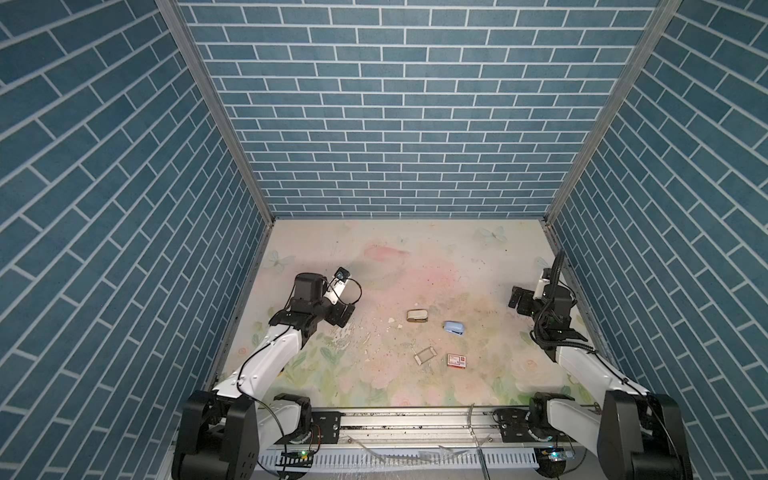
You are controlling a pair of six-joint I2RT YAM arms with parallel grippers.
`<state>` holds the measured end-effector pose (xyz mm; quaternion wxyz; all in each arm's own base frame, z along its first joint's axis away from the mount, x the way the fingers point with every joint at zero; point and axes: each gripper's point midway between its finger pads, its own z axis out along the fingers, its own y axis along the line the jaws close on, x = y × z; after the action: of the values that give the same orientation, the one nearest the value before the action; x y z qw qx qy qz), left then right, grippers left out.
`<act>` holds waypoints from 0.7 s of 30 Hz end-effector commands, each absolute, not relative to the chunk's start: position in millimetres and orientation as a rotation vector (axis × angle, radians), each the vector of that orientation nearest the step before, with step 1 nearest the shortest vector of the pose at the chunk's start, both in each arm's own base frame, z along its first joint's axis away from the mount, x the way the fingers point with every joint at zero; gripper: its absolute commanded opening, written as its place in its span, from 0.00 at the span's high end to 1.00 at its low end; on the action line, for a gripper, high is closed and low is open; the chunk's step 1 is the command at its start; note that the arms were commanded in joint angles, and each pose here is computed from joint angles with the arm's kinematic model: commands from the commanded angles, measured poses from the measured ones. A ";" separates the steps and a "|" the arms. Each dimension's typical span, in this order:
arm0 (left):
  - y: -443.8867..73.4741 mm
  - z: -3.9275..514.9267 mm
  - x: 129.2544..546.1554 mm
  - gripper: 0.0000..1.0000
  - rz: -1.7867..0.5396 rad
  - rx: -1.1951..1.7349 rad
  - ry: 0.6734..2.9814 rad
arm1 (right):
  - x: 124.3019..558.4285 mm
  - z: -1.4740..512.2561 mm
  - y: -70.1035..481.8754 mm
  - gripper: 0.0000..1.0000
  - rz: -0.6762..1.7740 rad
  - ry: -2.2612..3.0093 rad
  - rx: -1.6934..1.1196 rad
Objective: Load the staples into the stapler
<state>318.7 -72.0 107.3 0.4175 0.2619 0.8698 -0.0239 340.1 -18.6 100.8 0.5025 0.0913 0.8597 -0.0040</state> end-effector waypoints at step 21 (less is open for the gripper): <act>-29.1 103.4 375.8 0.00 -0.060 0.240 1.788 | 393.4 89.2 -34.0 0.02 -0.093 1.938 0.129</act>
<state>360.3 -30.6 75.9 0.5805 0.1142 0.8058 -0.0238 376.0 -32.4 71.3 0.5478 0.0728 0.8330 -0.0280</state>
